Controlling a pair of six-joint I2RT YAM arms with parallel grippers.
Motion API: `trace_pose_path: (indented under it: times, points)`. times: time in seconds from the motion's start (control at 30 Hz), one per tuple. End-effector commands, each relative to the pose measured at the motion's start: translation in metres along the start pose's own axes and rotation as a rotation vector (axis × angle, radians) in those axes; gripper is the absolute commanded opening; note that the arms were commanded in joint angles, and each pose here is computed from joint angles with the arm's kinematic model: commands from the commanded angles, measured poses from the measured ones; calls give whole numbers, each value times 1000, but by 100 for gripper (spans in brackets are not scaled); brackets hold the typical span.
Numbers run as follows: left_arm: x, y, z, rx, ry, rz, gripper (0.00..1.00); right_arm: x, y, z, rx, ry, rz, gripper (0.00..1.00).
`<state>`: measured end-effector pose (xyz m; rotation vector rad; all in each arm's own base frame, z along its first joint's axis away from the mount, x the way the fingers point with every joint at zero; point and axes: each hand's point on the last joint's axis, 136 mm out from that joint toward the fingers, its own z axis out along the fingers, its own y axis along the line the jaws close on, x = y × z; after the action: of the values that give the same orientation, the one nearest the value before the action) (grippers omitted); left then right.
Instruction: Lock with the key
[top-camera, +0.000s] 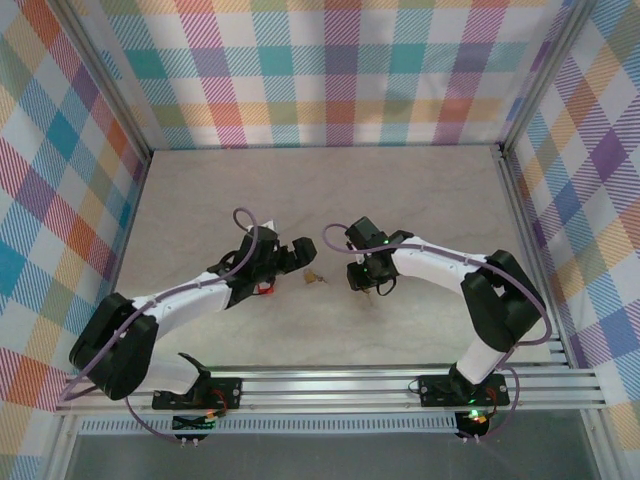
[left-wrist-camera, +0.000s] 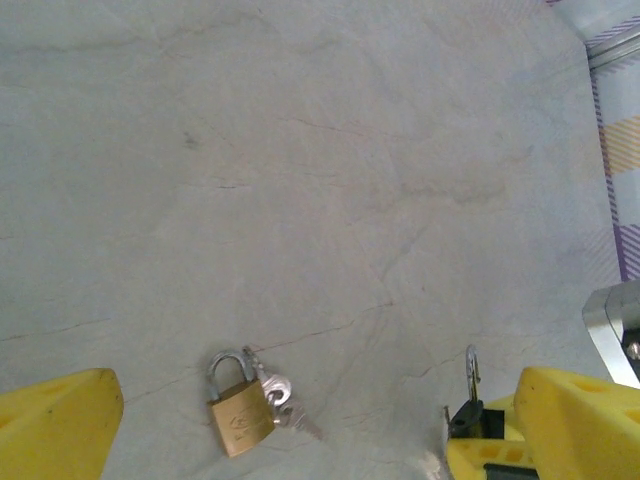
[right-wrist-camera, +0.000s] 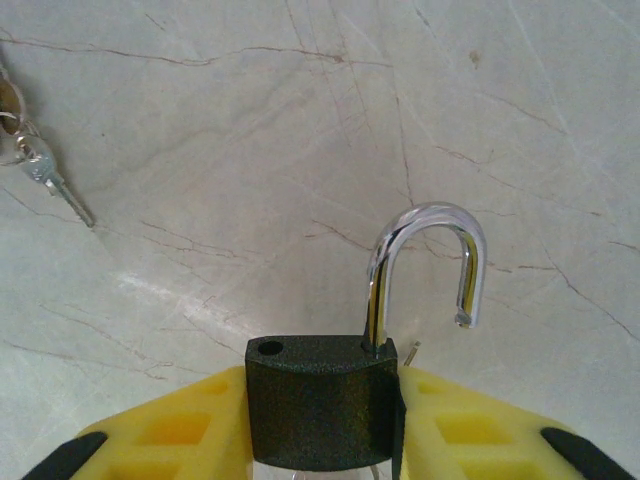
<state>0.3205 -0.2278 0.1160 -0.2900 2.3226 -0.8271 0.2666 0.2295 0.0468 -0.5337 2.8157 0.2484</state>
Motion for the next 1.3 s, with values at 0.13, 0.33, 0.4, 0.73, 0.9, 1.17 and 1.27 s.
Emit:
trace_pose_path:
  times: [0.13, 0.33, 0.4, 0.73, 0.9, 1.17, 1.27]
  points:
    - [-8, -36, 17, 91, 2, -20, 100, -5, 5, -9, -36, -44, -19, 34]
    - [-1, -46, 39, 109, 51, -42, 100, -4, 5, -12, -41, -52, -19, 34]
    - [2, -47, 45, 113, 65, -50, 100, -4, 5, -12, -42, -57, -21, 34]
    - [13, -59, 69, 154, 124, -107, 96, -7, 7, -21, -60, -89, -24, 34]
    - [19, -66, 76, 175, 148, -123, 93, -8, 9, -26, -74, -110, -27, 34]
    - [36, -83, 81, 202, 189, -110, 89, -10, 13, -34, -97, -137, -32, 34]
    - [42, -86, 84, 213, 204, -119, 86, -10, 14, -36, -106, -145, -33, 34]
